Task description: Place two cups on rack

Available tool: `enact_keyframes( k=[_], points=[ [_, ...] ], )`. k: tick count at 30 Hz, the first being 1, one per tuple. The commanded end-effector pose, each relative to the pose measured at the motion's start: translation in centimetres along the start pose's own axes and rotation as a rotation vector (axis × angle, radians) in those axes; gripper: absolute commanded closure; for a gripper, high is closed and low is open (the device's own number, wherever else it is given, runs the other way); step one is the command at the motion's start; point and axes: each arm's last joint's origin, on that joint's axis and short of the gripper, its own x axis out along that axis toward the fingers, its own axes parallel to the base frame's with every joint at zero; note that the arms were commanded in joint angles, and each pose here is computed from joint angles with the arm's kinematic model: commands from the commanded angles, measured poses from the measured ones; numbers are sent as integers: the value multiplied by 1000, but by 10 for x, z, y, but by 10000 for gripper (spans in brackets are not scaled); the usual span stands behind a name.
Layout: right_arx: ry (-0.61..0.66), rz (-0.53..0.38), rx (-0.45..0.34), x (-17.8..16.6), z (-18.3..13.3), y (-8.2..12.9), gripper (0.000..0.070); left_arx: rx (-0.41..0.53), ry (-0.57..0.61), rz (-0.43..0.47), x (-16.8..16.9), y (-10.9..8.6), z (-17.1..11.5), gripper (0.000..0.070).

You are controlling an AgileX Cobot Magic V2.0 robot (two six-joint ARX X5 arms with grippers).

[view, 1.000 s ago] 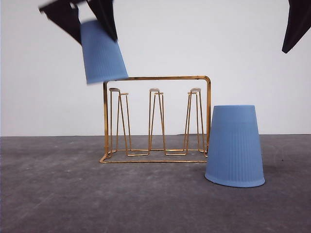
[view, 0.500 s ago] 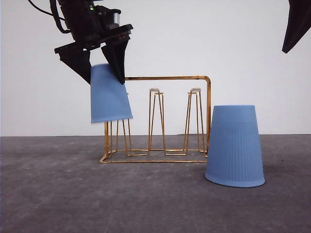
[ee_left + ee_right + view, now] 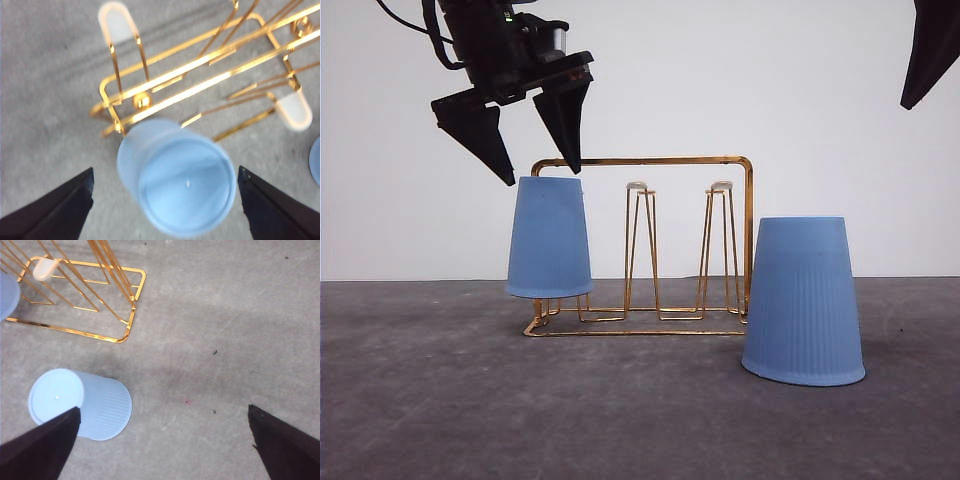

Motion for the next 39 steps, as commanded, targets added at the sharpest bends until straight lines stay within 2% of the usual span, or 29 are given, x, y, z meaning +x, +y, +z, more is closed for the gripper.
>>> enact_keyframes(
  k=[1,7,10,13,18,21,25,31,35,39],
  points=[
    [-11,7,-19,-1,4,1,10,12,-8,-1,-3,-2,7,144],
    [-28,81,-49,1,6,9,10,18,10,1,-46,-5,11,145],
    [-38,108,-75,4,8,17,11,21,44,43,-65,-5,3,145],
    [-24,139,-95,9,8,26,11,-1,75,90,-82,3,-7,146],
    [17,192,-131,29,10,42,11,-58,51,121,-108,20,-25,148],
    [47,192,-149,43,11,49,11,-95,47,140,-117,30,-39,149],
    [90,209,-170,61,10,57,11,-147,44,153,-112,43,-68,149],
    [151,196,-191,83,6,63,11,-203,84,135,-80,49,-112,148],
    [186,198,-195,96,4,65,11,-225,152,115,-60,50,-126,147],
    [227,205,-206,110,0,69,11,-233,173,114,-53,51,-129,147]
  ],
)
